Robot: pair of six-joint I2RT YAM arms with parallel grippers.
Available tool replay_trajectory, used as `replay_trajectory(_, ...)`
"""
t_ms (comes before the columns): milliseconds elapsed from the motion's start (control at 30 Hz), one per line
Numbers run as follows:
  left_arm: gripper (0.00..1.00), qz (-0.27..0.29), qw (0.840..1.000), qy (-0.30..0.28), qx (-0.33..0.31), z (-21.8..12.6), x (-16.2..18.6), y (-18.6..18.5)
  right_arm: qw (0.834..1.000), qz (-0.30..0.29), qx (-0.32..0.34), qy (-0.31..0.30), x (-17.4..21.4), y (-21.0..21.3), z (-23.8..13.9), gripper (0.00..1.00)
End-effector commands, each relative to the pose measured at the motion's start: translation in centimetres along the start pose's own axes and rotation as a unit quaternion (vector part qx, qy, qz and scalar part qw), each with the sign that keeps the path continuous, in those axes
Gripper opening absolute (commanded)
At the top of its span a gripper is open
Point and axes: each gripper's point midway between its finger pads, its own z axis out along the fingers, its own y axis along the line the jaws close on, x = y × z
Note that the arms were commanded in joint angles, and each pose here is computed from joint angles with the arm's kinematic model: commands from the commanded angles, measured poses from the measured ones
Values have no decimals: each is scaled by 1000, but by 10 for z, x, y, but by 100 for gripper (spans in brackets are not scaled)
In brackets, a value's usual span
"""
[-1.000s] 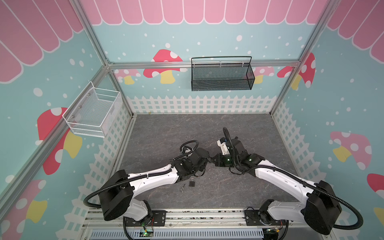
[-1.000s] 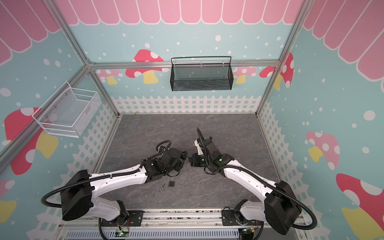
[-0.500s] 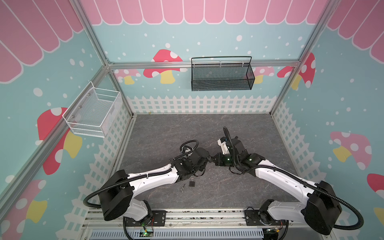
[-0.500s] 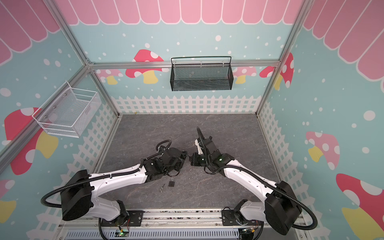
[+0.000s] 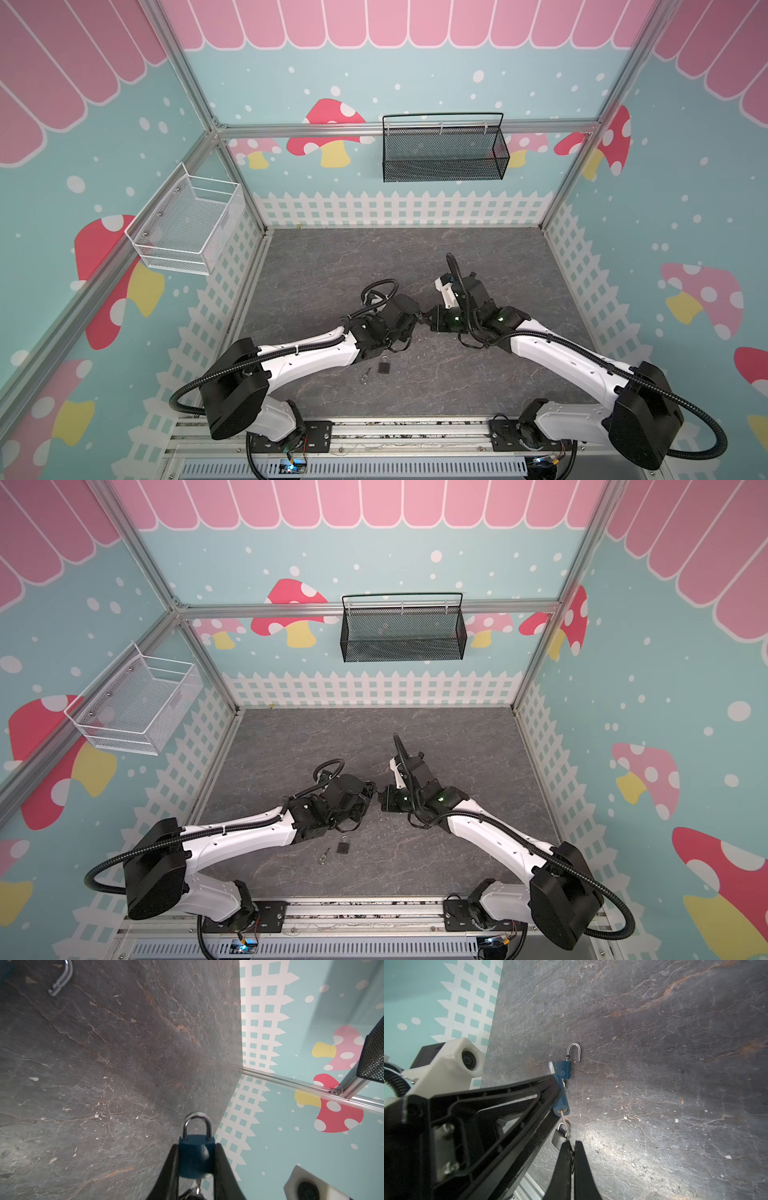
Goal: Unlock with the key
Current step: 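Push the silver key into the held padlock's keyhole with the right gripper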
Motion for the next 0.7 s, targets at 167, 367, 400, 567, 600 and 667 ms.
replay_trajectory(167,0,-2,999,31,22,-5,15,-22,1000,-16,0,-27,-18,11,1,0)
replay_trajectory(367,0,17,999,34,7,-5,18,-20,998,-32,16,-50,-34,14,-4,0)
replay_trajectory(400,0,19,999,34,3,-4,18,-19,998,-35,16,-55,-37,16,-6,0)
replay_trajectory(567,0,30,998,54,-6,-4,32,-14,995,-52,20,-78,-55,25,-12,0)
replay_trajectory(600,0,33,998,59,-9,-4,35,-14,995,-56,23,-81,-58,25,-12,0)
replay_trajectory(667,0,35,997,73,-13,-4,41,-12,994,-67,16,-90,-64,32,-15,0)
